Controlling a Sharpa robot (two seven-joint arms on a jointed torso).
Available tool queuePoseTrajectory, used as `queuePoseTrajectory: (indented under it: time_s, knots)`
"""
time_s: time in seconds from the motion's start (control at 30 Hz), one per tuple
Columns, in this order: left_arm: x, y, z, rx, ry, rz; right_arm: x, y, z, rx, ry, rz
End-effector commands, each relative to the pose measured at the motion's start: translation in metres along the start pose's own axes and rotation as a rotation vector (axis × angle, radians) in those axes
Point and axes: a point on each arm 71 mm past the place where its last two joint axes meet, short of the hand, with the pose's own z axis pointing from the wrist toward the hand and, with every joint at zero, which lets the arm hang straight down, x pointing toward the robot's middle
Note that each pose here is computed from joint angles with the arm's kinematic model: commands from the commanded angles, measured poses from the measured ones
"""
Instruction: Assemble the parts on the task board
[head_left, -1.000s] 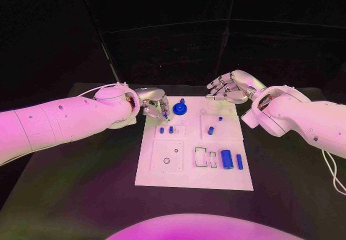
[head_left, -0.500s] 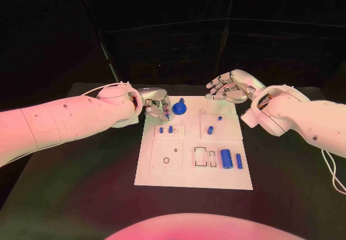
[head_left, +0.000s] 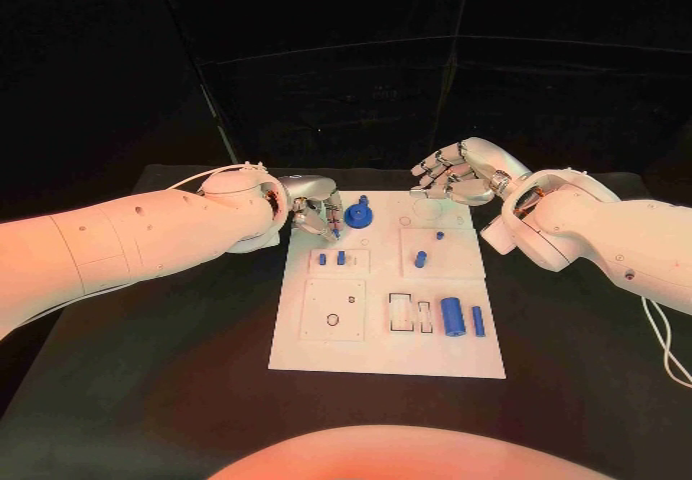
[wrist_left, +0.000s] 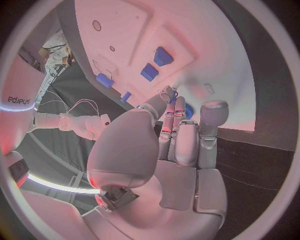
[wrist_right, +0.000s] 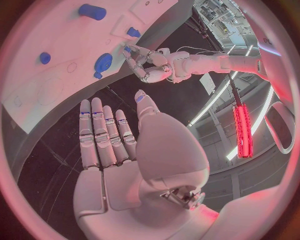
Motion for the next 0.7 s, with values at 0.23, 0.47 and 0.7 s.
queuePoseTrajectory:
  time_s: [0.23,0.47,0.7]
  knots:
    - [0.0027,-0.0003,0.0028,-0.008,0.033,-0.002,-0.0003,0.0025,0.0006,-0.015,-0.003,0.002]
    - [0.005,-0.0016,0.004,-0.007,0.049,-0.003,-0.0001,0.0027,0.0007,-0.016,-0.003,0.003]
    - [0.0064,-0.0019,0.004,-0.008,0.06,-0.003,-0.0003,0.0027,0.0003,-0.015,-0.003,0.003]
